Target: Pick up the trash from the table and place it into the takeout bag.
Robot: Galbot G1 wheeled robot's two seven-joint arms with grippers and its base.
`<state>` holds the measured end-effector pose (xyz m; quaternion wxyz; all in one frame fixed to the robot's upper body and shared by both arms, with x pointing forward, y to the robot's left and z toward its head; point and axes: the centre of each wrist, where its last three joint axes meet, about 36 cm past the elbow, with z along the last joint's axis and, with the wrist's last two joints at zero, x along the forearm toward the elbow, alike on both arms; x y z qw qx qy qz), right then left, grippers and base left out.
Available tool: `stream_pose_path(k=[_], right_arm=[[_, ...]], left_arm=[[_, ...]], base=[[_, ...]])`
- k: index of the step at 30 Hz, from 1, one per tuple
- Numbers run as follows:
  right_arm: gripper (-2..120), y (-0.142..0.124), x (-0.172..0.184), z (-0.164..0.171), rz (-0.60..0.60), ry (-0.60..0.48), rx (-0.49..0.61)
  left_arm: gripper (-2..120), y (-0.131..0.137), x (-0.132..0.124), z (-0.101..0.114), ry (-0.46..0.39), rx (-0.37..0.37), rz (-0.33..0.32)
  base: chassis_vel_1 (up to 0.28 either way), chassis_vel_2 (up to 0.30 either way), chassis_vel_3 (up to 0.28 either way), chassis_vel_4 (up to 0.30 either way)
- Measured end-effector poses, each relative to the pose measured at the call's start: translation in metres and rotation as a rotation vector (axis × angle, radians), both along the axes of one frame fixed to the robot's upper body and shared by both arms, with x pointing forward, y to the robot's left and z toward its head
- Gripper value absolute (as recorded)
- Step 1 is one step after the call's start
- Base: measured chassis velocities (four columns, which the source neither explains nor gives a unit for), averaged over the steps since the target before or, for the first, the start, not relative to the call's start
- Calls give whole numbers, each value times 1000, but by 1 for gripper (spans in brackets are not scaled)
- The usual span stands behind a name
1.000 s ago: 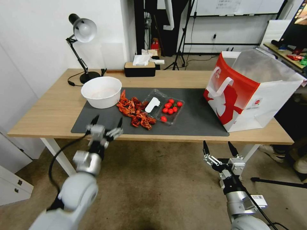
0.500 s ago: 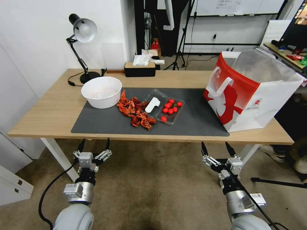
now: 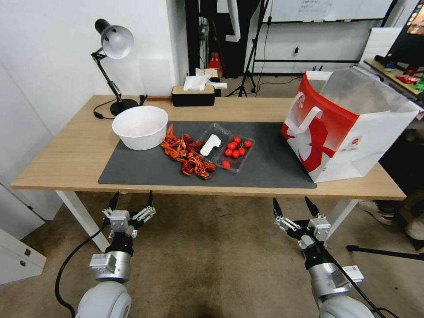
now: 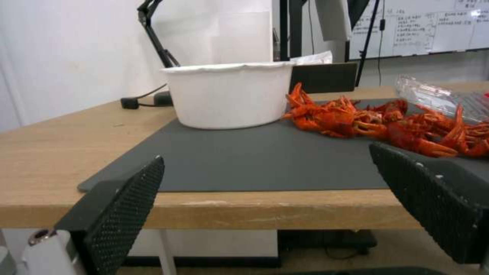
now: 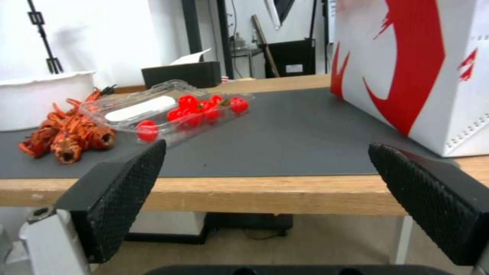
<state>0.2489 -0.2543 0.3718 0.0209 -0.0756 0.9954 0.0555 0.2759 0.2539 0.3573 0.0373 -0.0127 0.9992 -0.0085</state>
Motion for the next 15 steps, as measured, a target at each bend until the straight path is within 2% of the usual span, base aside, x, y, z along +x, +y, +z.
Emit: stream_pose_path(k=[15], right_arm=[[100, -1, 0, -2, 8, 5, 1]], left_arm=[[100, -1, -2, -1, 5, -4, 4]], base=[[0, 0, 0, 0]])
